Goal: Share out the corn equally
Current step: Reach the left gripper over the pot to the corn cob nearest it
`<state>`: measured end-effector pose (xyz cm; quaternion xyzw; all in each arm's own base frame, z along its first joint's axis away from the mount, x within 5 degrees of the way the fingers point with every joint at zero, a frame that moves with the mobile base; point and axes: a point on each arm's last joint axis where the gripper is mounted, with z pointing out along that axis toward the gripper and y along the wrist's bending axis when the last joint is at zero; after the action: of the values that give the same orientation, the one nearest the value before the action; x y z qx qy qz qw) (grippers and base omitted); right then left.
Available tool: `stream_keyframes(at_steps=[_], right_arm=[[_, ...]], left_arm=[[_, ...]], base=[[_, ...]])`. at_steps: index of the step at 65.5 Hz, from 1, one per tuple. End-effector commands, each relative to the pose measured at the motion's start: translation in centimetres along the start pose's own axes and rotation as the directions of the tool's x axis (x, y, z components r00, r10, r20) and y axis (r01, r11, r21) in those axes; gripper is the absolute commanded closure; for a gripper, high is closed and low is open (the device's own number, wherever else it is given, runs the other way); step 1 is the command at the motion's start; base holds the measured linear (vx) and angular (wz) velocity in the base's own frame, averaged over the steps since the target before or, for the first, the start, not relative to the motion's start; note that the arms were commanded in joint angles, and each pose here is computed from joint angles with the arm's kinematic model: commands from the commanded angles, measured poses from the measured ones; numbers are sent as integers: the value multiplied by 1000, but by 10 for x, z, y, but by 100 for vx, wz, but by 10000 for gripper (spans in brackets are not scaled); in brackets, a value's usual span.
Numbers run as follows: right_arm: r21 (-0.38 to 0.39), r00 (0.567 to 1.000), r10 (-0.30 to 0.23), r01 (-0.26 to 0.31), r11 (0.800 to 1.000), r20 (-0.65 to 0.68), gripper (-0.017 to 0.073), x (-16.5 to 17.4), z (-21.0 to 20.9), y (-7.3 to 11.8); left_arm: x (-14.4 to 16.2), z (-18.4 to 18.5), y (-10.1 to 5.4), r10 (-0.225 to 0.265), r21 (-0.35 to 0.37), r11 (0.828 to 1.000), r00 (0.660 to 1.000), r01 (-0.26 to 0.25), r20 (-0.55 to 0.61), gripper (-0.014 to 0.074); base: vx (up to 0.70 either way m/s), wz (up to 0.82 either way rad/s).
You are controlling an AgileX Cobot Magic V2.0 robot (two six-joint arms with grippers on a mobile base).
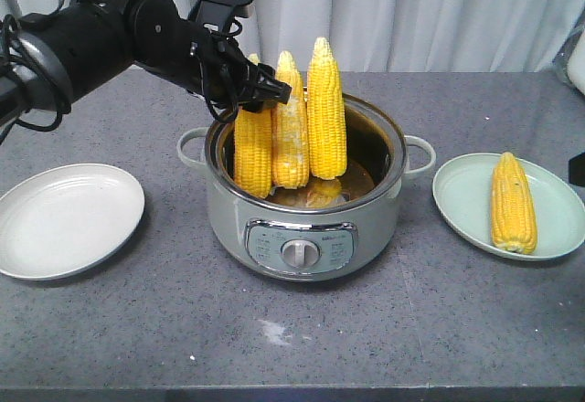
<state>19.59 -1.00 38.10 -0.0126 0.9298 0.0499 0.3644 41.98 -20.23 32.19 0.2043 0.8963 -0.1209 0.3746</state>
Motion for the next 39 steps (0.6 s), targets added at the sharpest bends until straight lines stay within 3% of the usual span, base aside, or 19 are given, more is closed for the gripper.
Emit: stream_keyframes(at_steps=[1,25,39], right_arm=[[7,996,-13,12,1000,87,-34,-8,-10,1],[7,996,-13,12,1000,87,-34,-8,-10,1],[7,996,-13,12,1000,86,-34,-8,-10,1]], left_arm=[[-24,-34,-4,-3,4,1000,989,3,147,233],[-25,-37,-5,-1,4,1000,989,0,151,564],[-32,-63,-7,3,5,1000,980,-4,198,594]], base=[[0,0],[0,0],[0,0]])
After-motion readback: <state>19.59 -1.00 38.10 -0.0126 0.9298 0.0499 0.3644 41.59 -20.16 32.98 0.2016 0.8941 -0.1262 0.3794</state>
